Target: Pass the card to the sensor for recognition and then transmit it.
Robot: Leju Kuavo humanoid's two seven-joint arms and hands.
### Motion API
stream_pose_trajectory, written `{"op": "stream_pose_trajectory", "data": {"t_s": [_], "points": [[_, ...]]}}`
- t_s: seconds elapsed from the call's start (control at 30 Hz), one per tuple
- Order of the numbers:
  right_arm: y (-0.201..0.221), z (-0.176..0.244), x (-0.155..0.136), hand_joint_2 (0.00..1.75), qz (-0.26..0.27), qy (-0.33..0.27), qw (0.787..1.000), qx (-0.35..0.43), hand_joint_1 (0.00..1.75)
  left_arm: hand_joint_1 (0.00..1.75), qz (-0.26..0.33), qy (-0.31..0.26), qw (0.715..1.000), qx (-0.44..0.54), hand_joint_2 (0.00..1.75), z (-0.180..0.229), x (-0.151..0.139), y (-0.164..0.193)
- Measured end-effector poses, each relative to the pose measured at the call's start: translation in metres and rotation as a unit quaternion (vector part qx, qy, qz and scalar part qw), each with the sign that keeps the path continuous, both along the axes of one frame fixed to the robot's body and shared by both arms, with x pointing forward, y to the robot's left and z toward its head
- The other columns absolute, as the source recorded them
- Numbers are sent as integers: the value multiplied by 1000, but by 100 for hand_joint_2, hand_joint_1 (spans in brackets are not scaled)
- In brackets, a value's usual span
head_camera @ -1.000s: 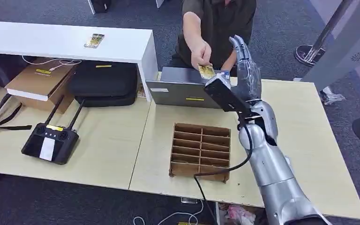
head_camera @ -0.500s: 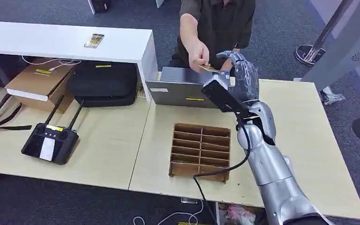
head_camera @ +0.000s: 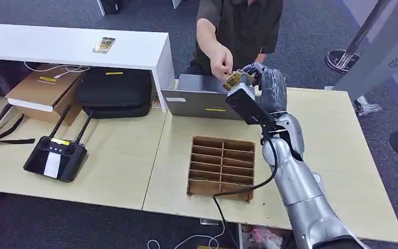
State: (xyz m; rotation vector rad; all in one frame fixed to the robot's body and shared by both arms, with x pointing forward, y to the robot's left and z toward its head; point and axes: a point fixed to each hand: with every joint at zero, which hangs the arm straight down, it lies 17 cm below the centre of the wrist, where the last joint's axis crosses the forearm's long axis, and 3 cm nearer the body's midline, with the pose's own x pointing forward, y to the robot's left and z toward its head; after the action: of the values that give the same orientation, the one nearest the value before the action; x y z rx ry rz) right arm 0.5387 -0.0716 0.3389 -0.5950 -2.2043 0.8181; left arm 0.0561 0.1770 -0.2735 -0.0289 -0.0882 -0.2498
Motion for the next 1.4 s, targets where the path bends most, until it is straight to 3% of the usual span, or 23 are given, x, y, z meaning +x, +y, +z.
{"op": "stream_pose_trajectory", "data": {"t_s": [0.13, 0.2, 0.37, 0.47, 0.6, 0.8, 1.13, 1.4], "points": [[-3, -4, 3, 175, 2, 15, 1000, 17, 175, 0, 6, 1, 1000, -1, 0, 0, 0, 0], [-5, -13, 7, 175, 33, 71, 995, 64, 175, 0, 9, 2, 1000, -2, 0, 0, 0, 0], [-22, -34, 18, 175, 119, 217, 941, 230, 175, 0, 14, 4, 1000, -4, 0, 0, -1, 0], [-41, -42, 26, 175, 132, 253, 910, 300, 175, 0, 19, 4, 1000, -4, 0, 0, -1, 0], [-64, -51, 34, 175, 124, 267, 896, 332, 175, 0, 31, 3, 1000, -2, 0, 0, -1, 1], [-98, -57, 42, 175, 90, 260, 906, 322, 175, 0, 43, 0, 999, 2, 0, -1, -2, 3], [-174, -58, 57, 175, -18, 211, 950, 231, 175, 0, 70, -2, 998, 4, 0, -1, -4, 2], [-230, -86, 51, 175, -69, 214, 953, 202, 175, 0, 84, -1, 996, 6, 0, -1, -5, 1]]}}
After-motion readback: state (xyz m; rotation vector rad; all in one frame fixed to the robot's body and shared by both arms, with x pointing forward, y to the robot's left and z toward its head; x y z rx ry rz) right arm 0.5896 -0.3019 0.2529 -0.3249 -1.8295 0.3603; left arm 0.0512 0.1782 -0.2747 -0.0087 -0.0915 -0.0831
